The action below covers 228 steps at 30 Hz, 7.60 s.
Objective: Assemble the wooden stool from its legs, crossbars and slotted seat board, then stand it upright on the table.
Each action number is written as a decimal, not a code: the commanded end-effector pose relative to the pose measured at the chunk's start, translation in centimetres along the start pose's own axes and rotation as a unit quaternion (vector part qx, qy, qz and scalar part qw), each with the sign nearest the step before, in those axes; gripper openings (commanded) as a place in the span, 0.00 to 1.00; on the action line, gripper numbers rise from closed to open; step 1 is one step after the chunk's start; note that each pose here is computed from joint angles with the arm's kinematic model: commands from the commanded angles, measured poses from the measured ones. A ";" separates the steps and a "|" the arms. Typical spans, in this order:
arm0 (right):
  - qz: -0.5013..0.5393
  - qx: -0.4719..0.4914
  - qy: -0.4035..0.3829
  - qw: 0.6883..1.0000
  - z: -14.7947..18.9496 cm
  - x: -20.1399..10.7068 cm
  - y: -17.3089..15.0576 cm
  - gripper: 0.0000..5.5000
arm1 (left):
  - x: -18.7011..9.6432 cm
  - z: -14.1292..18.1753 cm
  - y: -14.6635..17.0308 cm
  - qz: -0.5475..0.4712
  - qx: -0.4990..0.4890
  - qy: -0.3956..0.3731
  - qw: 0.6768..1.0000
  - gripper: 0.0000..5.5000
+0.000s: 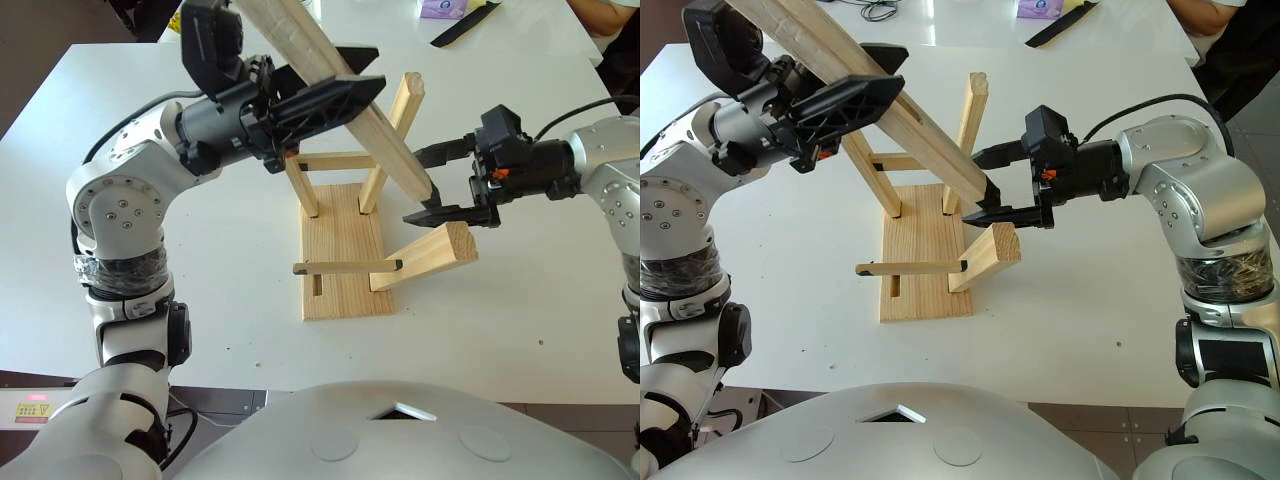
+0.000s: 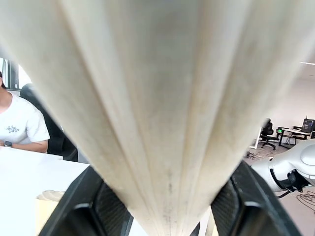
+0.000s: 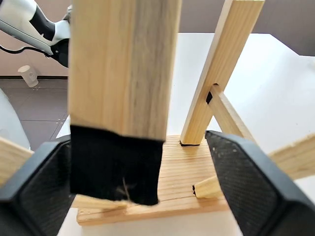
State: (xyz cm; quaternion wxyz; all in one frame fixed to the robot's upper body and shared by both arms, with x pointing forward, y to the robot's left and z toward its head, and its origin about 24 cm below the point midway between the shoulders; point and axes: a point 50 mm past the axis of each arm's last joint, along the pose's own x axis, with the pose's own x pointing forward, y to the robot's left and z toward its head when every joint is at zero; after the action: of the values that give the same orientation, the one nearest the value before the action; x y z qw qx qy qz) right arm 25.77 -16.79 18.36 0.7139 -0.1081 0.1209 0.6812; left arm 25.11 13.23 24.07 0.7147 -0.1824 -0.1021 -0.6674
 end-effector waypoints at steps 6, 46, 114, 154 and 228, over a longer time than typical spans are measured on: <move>-0.037 -0.003 0.009 0.999 -0.8 -0.2 -0.3 0.90 | -0.4 1.7 0.4 0.023 0.042 0.009 0.999 0.37; -0.191 0.121 0.078 0.971 -7.9 -6.1 7.7 0.90 | -12.5 -2.7 -7.3 0.110 0.156 0.187 0.964 0.37; -0.146 0.067 0.109 0.981 -7.3 -5.9 5.7 0.90 | -12.7 -9.4 -8.3 0.067 0.158 0.228 0.958 0.37; -0.106 0.020 0.105 0.989 -7.6 -3.0 5.2 0.90 | -12.8 -11.8 -6.3 0.026 -0.045 0.376 0.925 0.37; -0.067 -0.006 0.111 0.992 -7.5 -2.5 5.4 0.95 | -12.6 -15.7 -3.4 -0.002 -0.045 0.443 0.895 0.37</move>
State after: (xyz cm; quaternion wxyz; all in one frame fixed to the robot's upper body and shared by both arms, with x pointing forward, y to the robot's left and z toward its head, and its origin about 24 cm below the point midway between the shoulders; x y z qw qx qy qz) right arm 19.66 -20.12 10.48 0.7510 -0.1630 0.1876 0.6118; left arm 22.15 16.53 12.81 0.6948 0.0805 0.0231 -0.7143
